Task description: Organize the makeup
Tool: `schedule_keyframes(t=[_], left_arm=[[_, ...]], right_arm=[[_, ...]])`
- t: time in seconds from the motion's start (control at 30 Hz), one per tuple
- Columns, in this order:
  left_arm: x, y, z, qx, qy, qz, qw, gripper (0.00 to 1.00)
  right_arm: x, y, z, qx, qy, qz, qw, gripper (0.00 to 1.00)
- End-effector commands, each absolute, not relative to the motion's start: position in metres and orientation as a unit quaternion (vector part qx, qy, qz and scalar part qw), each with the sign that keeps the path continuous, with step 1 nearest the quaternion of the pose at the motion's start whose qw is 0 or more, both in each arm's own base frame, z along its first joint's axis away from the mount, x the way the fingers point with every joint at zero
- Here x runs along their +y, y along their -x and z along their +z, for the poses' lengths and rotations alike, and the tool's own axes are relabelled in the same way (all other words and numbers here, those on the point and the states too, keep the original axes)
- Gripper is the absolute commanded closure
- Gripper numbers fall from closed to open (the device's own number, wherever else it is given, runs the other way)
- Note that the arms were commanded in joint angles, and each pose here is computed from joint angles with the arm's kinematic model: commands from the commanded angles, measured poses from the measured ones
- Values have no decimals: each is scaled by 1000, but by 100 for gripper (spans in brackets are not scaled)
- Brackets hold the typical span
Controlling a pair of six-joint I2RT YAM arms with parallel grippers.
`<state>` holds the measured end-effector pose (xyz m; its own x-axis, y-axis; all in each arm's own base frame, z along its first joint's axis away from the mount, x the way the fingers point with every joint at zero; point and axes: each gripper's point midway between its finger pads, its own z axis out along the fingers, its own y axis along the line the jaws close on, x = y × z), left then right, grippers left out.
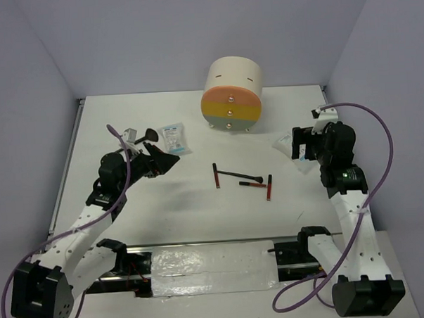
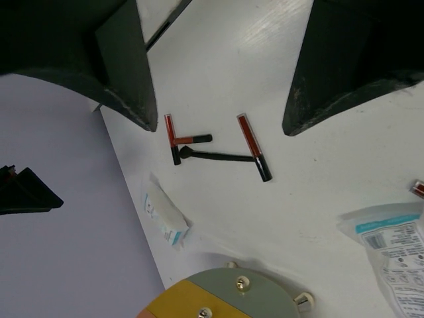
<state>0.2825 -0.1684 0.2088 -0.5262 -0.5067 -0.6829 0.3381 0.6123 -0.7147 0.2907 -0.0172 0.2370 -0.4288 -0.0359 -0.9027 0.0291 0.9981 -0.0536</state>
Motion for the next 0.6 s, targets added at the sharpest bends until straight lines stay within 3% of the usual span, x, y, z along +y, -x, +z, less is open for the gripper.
schedule_keyframes(t=[0.0, 0.07, 0.17, 0.2, 0.27, 0.3, 0.37, 0.43, 0.5, 0.57], left_arm=[[-186, -299, 249, 724, 38, -456, 517, 18], [-199, -305, 255, 721, 31, -464, 513, 26], [-215, -313, 262, 717, 27, -479, 505, 49], [-219, -315, 269, 709, 28, -489, 507, 63], [-230, -322, 278, 700, 36, -508, 501, 80], [-233, -325, 283, 694, 37, -518, 499, 83], [-244, -331, 292, 685, 45, -541, 486, 87], [-255, -340, 301, 679, 53, -556, 476, 85], [-263, -350, 303, 680, 73, -562, 465, 76], [-268, -358, 309, 674, 88, -570, 462, 60]], right_arm=[[20, -281, 283, 784, 158, 6, 600, 0], [39, -270, 286, 759, 244, 24, 603, 0], [73, -252, 296, 710, 331, 80, 617, 0], [74, -251, 299, 708, 329, 83, 620, 0], [71, -258, 295, 724, 306, 84, 612, 0], [66, -265, 289, 740, 295, 77, 599, 0], [58, -269, 275, 765, 283, 67, 575, 0], [54, -272, 261, 789, 284, 65, 541, 0], [60, -274, 256, 794, 296, 88, 523, 2], [68, -275, 253, 794, 299, 113, 517, 13]])
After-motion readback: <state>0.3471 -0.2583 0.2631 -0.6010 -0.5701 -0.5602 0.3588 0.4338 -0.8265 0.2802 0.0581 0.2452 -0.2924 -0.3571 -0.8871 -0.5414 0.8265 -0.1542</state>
